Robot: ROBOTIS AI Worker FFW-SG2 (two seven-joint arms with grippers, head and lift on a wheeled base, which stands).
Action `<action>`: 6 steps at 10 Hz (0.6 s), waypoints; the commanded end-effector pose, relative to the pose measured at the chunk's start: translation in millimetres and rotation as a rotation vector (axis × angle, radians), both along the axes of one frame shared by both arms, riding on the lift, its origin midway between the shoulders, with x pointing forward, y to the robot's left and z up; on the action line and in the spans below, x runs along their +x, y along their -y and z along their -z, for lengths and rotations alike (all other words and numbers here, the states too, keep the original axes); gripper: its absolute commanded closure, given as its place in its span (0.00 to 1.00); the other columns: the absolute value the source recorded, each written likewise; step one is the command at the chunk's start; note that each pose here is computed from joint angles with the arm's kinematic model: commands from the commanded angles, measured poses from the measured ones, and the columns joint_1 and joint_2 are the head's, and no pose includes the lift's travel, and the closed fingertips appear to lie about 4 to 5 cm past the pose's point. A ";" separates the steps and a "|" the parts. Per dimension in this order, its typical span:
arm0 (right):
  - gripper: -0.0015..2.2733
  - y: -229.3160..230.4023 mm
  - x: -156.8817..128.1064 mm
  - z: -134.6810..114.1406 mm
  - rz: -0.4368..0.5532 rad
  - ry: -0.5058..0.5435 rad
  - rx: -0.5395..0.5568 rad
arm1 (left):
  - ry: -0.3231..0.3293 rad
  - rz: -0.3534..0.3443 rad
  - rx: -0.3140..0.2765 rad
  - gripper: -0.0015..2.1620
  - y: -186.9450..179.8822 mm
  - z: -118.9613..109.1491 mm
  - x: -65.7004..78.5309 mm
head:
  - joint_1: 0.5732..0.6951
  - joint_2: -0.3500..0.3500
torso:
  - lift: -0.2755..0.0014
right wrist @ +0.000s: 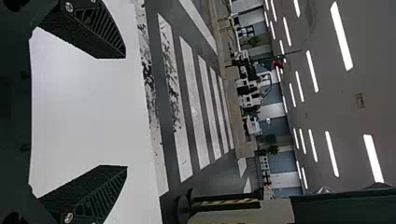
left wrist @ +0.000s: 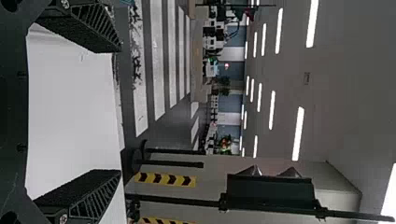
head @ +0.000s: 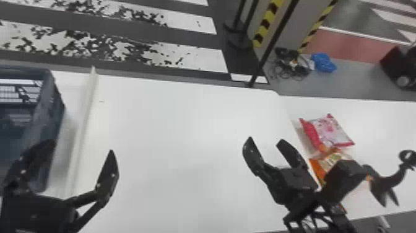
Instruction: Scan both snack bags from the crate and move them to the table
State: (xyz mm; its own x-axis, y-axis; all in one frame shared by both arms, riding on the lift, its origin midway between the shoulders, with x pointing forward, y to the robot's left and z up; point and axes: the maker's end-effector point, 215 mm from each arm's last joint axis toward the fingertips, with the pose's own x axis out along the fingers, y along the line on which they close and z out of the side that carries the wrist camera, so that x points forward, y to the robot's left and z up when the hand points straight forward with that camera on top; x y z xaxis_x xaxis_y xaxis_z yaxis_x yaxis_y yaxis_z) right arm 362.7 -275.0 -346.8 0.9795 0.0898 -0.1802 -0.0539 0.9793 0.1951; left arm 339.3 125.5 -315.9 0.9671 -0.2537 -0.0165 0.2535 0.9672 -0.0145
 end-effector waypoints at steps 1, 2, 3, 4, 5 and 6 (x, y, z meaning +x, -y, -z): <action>0.04 4.6 -17.4 15.1 0.009 -0.008 0.024 | -0.007 -0.026 -0.035 0.03 -13.9 0.3 -13.4 | 1.00 0.14 | 0.68; 0.04 16.5 -28.5 35.3 0.022 -0.023 0.039 | -0.048 -0.024 -0.046 0.03 -14.8 12.2 -24.7 | 1.00 0.16 | 0.68; 0.04 25.8 -44.0 56.7 0.030 -0.061 0.070 | -0.088 -0.031 -0.067 0.04 -15.7 21.0 -35.3 | 1.00 0.15 | 0.68; 0.04 35.4 -58.2 71.4 0.029 -0.095 0.095 | -0.122 -0.031 -0.070 0.04 -16.2 28.8 -44.4 | 1.00 0.12 | 0.68; 0.04 41.1 -75.7 78.7 0.020 -0.122 0.093 | -0.163 -0.053 -0.064 0.04 -29.3 41.8 -47.6 | 1.00 0.08 | 0.68; 0.04 48.3 -90.3 80.9 0.018 -0.137 0.101 | -0.187 -0.080 -0.081 0.04 -49.4 47.2 -49.9 | 1.00 0.05 | 0.68</action>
State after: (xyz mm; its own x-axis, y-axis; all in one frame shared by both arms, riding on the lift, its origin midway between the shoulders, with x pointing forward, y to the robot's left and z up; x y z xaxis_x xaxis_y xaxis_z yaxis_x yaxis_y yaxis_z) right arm 281.1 -316.9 -424.9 0.9514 0.1059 -0.2893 -0.0164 0.9551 0.2958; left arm 290.7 162.6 -359.2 0.9648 -0.2042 -0.1657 0.1851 0.9749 -0.1234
